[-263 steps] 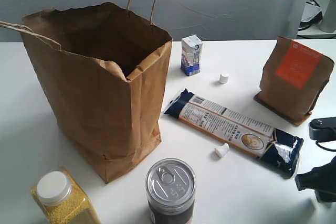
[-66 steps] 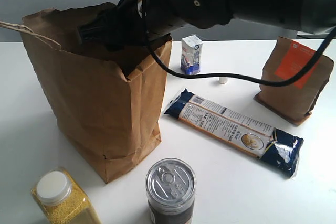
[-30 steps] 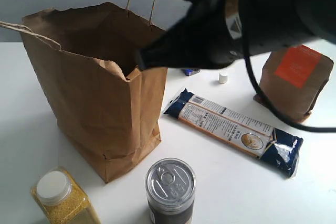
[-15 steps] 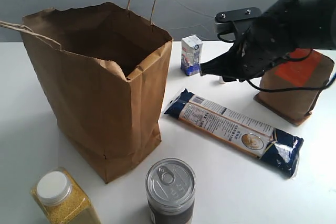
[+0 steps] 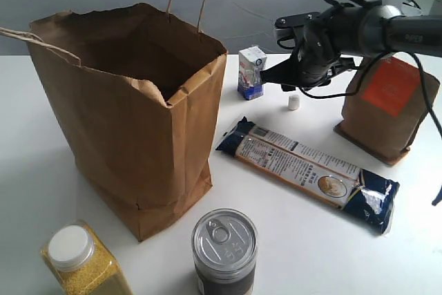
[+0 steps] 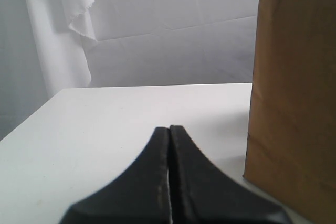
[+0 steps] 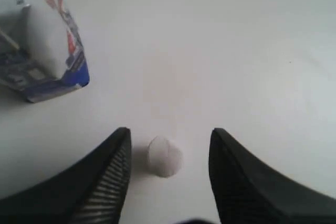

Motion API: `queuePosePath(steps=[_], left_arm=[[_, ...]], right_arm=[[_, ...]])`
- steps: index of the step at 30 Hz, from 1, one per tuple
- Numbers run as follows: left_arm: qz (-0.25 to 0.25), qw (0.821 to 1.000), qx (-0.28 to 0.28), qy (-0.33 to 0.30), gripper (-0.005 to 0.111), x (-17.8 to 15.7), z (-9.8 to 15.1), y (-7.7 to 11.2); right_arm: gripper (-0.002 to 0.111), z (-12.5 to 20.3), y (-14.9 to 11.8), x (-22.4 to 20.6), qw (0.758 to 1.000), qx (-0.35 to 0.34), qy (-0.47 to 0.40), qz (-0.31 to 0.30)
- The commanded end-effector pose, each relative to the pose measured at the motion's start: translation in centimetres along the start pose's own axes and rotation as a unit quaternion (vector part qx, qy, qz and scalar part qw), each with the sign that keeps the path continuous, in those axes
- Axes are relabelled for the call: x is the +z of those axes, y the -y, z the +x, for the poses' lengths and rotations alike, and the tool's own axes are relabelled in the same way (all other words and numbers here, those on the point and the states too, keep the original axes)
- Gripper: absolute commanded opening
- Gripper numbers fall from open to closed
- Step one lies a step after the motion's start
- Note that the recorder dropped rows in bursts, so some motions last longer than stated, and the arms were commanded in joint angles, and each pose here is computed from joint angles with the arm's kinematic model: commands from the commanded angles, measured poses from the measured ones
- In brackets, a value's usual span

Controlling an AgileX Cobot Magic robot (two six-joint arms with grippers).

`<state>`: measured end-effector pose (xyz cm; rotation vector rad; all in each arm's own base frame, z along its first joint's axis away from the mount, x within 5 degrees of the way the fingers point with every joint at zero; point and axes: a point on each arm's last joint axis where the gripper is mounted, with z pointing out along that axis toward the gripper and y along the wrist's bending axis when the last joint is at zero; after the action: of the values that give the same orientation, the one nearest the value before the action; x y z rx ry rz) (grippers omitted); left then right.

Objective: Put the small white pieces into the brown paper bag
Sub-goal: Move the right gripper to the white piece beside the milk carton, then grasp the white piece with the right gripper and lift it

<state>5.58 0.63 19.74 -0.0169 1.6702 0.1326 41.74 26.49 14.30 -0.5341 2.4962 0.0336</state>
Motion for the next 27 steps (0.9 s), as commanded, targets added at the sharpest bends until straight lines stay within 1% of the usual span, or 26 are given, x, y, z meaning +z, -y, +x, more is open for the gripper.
queuePosePath(steps=[1,12,14,20,21,25,27], left_arm=[[0.004,1.0,0.0,0.003,0.0,0.0,0.0,0.0],[0.004,1.0,0.0,0.003,0.0,0.0,0.0,0.0],[0.004,1.0,0.0,0.003,0.0,0.0,0.0,0.0],[0.004,1.0,0.0,0.003,0.0,0.0,0.0,0.0],[0.004,1.0,0.0,0.003,0.0,0.0,0.0,0.0],[0.004,1.0,0.0,0.003,0.0,0.0,0.0,0.0],[0.004,1.0,0.0,0.003,0.0,0.0,0.0,0.0]], right_arm=[[0.044,-0.1,0.7,1.3,1.0,0.005,-0.004,0.003],[0.043,1.5,0.3,3.8,0.999,0.009,-0.032,-0.003],[0.036,1.7,0.4,3.7,0.999,0.009,-0.041,0.001],[0.003,2.1,0.5,3.7,0.998,0.008,-0.066,0.011],[0.0,2.2,0.5,3.7,0.997,0.008,-0.07,0.012],[0.0,1.9,0.4,2.5,0.997,0.006,-0.077,0.017],[0.0,1.1,0.0,0.0,0.997,-0.001,-0.071,0.017]])
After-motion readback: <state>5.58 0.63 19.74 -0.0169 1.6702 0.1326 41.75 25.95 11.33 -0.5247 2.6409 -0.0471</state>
